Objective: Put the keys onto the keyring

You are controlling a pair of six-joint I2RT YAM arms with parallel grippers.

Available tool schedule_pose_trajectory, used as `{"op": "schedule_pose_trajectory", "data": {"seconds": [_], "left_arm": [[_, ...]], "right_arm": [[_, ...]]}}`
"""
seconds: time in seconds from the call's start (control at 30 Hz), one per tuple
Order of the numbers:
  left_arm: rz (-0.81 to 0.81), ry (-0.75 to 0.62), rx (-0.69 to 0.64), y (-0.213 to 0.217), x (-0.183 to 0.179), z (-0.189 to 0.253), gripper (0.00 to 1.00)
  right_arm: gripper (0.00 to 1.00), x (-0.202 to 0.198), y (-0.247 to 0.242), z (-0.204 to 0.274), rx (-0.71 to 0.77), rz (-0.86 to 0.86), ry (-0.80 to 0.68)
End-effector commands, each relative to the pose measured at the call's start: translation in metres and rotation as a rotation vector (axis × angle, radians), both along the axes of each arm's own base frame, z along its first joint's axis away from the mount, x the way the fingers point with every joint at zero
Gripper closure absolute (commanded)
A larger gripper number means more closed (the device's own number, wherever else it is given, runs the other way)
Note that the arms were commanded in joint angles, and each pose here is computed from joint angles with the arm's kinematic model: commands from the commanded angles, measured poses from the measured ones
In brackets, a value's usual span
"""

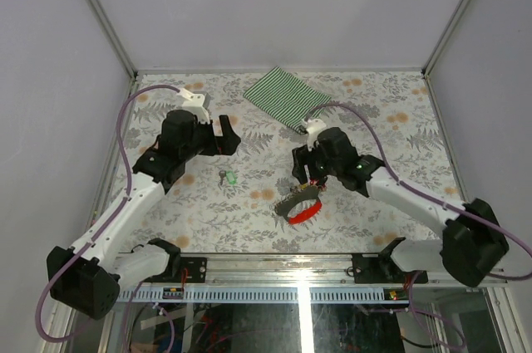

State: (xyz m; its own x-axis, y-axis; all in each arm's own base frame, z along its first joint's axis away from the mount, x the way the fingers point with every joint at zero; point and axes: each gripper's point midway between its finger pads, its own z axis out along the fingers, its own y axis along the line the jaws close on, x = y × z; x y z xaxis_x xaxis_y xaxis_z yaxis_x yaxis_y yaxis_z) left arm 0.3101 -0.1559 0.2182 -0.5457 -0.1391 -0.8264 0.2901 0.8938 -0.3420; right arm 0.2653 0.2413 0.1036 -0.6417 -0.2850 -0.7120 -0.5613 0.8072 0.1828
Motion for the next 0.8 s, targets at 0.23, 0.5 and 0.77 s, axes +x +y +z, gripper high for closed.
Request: {"op": "schedule_pose_trajectory", "data": {"seconds": [0.23, 0.5, 0.77], "left_arm": [[0.259, 0.099, 0.007, 0.035, 0.003, -0.004, 0.00], [0.281, -0.006, -0.012, 0.051, -0.021, 0.015, 0.00], [0.380, -0.126, -0.050, 0.082, -0.054, 0.032, 0.00]], "right_arm": [[0.01, -0.008, -0.048, 0.137, 0.163, -0.136, -0.368], [0.01, -0.037, -0.114, 0.196, 0.216, -0.313, -0.566], [0.01, -0.062, -0.159, 0.213, 0.270, -0.444, -0.661]]}}
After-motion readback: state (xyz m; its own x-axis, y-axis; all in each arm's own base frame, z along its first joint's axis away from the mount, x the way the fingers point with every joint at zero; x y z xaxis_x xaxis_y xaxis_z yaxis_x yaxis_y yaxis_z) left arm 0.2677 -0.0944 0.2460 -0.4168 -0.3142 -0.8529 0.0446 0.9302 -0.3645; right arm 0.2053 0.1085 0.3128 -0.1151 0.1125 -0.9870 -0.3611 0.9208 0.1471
